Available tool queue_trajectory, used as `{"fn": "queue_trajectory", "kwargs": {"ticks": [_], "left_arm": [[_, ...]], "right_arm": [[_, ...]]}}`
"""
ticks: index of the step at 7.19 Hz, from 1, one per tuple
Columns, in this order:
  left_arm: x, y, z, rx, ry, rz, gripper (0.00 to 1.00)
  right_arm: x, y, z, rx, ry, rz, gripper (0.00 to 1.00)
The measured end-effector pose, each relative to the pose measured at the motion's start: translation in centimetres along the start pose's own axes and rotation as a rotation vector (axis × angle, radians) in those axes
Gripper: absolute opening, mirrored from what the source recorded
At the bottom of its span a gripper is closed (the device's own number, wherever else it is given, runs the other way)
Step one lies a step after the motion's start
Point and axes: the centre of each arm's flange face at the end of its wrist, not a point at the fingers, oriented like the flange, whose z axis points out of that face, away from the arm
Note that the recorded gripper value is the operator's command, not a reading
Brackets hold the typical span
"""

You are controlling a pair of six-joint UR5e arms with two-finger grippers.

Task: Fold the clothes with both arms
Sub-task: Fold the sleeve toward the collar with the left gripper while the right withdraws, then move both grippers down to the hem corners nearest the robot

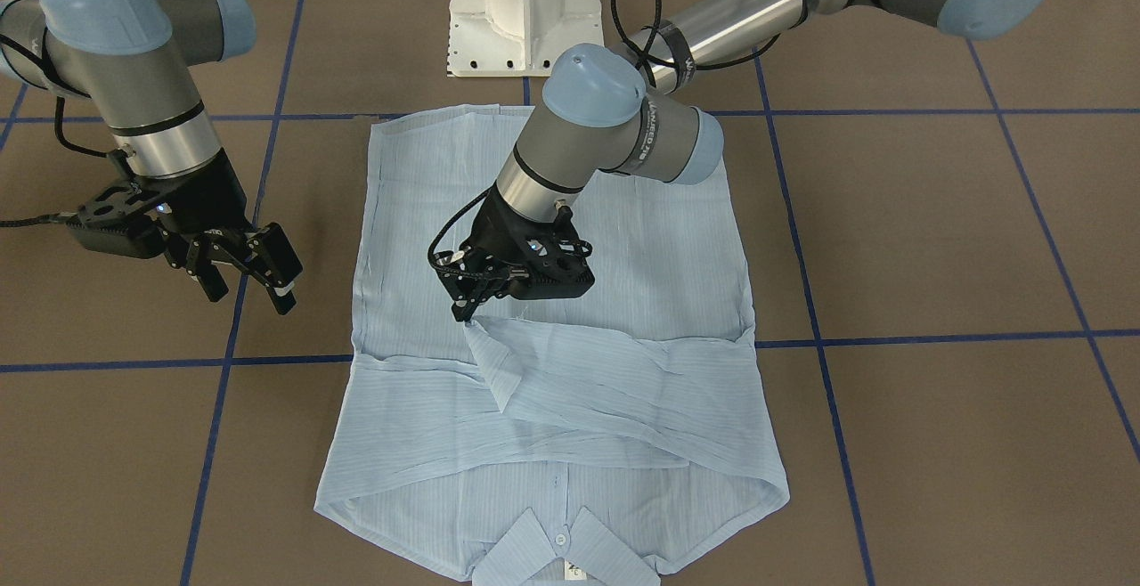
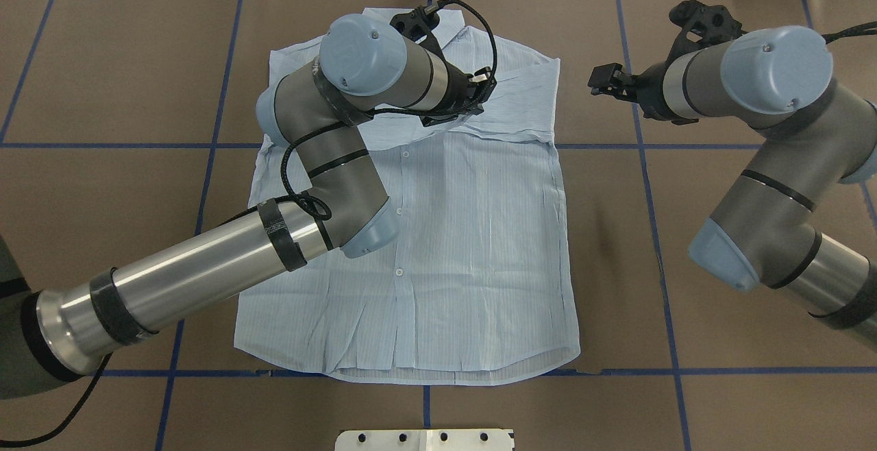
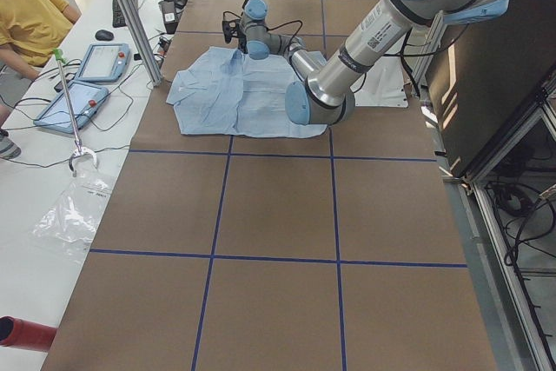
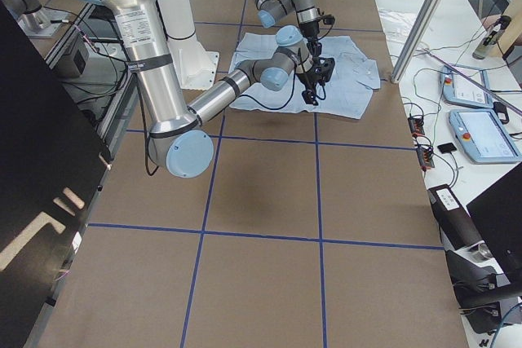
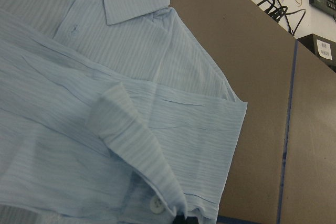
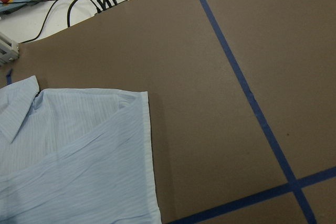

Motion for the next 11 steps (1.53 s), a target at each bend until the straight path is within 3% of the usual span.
{"fn": "queue_trajectory", "kwargs": {"ticks": [1, 2, 5, 8, 10, 11], "left_arm": [[0.3, 0.4, 0.6, -0.001, -0.005, 0.002, 0.91], [0.7, 0.7, 1.1, -0.003, -0.009, 0.003, 0.98], [1.7, 1.2, 0.7, -0.01, 0.003, 0.011, 0.98], [-4.9, 1.9, -3.7, -0.042, -0.017, 0.045, 0.98], [-12.8, 2.3, -8.5, -0.138, -0.058, 0.158, 0.99], [-15.4, 1.1, -9.5, -0.146, -0.085, 0.193, 0.99]], "right_arm": [[0.3, 0.0, 0.1, -0.001, 0.004, 0.001, 0.98], [0.5, 0.1, 0.1, -0.002, 0.006, 0.004, 0.98], [-0.2, 1.3, 0.0, -0.019, -0.007, 0.005, 0.99], [-3.3, 12.3, -0.6, -0.166, -0.044, -0.036, 0.99], [-3.4, 20.1, -1.9, -0.258, 0.022, -0.005, 0.99], [-2.6, 23.6, -2.1, -0.269, 0.069, 0.016, 0.99]]}}
